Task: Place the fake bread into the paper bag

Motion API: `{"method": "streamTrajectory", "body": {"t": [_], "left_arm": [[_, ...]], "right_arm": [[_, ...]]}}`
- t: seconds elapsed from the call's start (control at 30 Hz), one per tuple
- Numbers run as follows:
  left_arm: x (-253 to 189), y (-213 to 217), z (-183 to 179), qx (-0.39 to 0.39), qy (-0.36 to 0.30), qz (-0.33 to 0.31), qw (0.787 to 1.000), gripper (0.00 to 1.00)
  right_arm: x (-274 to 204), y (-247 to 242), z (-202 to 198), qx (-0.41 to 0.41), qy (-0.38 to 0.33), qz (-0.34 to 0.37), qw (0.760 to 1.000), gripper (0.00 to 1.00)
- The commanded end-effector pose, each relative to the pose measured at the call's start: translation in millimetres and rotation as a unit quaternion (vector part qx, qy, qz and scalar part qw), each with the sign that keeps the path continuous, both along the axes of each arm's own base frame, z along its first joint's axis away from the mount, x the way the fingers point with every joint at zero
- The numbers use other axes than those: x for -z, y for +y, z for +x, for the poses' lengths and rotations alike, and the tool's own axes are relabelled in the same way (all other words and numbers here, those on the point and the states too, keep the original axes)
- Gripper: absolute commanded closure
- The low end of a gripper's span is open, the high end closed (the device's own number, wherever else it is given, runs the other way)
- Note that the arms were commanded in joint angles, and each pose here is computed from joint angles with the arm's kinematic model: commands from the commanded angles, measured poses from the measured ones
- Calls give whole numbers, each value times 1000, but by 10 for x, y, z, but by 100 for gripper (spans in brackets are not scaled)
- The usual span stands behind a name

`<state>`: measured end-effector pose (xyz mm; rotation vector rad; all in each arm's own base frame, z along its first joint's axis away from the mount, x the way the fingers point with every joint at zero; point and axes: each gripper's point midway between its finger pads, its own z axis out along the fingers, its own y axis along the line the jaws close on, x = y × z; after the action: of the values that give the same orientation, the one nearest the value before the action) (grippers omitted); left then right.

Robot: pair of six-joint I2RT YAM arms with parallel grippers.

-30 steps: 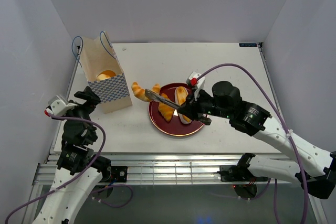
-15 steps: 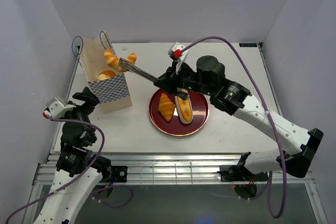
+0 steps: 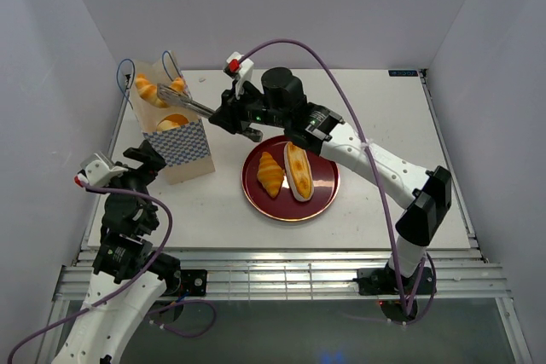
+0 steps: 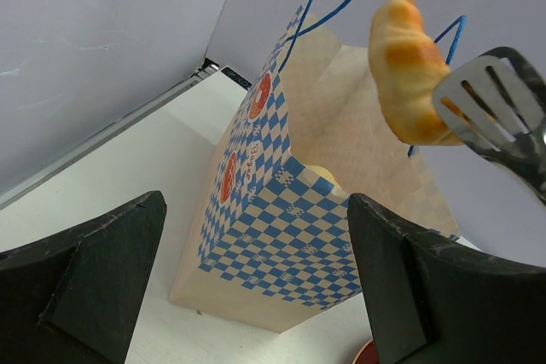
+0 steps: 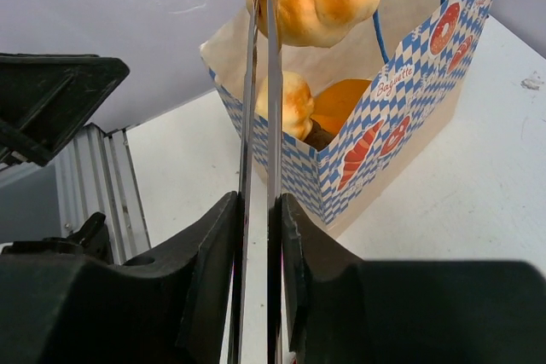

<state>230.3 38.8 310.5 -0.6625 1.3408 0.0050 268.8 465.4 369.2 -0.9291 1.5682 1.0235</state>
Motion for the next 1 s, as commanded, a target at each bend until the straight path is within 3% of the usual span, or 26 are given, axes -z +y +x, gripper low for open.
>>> {"method": "streamTrajectory", "body": {"t": [0.0,0.23,0.5,0.73,0.97], "left_arm": [[-88,-54,6,16,-6,3,1000,2],[-88,-123,39,35,-3,7,999,2],[-87,-142,46,39,-2,11,999,2],[-98,-151,41,42,-6,12,999,2],[-99,-156,42,44,-5,13,999,2]], "right_arm": [[-405,49,-15,-5,-22,39,999,68],[-383,149,86,6,-9,38,999,53],[-503,76,18,2,-15,47,999,53],[-730,-526,-124,63,-61,68,994,52],[-153,-1277,-76,196,-57,28,979,52]]}}
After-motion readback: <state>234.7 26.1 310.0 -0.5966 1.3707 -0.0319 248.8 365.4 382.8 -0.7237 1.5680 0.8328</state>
